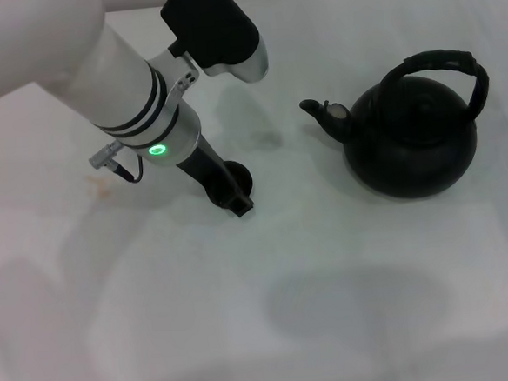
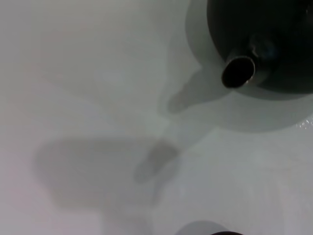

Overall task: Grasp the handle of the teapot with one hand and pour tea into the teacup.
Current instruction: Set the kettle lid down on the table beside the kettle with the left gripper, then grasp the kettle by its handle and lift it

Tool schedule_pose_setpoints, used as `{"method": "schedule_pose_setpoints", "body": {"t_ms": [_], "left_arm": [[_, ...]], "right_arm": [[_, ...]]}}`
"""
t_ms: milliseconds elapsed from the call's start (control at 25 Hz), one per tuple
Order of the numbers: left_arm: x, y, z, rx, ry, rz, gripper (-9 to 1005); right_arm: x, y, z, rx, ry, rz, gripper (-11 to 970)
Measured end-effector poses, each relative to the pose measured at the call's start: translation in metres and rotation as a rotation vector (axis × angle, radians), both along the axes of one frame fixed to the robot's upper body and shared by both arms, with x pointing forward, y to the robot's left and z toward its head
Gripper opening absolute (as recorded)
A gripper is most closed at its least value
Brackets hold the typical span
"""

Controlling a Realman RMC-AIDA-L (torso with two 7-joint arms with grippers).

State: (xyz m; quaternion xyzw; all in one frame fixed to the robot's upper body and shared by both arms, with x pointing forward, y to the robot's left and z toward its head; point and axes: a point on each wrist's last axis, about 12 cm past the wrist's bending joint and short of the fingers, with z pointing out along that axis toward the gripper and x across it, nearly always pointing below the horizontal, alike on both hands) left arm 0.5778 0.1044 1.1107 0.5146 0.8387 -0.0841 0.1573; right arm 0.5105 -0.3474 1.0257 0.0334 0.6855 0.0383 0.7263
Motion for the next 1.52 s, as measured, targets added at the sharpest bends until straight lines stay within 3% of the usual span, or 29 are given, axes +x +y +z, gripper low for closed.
{"method": "schedule_pose_setpoints", "body": {"t_ms": [680, 880, 1080, 1520], "left_arm": [[-0.001, -0.003, 0.002, 0.011, -0.005, 0.010, 700], [0.000, -0.004, 0.004, 0.019, -0.017, 0.005, 825], [0.001, -0.009, 0.017, -0.012, -0.073, -0.005, 876], [0.006, -0.019, 0.045, -0.126, -0.173, -0.018, 877]], "right_arm": [[0.000, 0.000, -0.001, 0.000, 0.010, -0.001, 813], [0.000, 0.000, -0.001, 0.000, 0.009, -0.001, 812], [0.000, 0.000, -0.001, 0.000, 0.009, -0.001, 811], [0.002, 0.000, 0.001, 0.002, -0.003, -0.004, 809]]}}
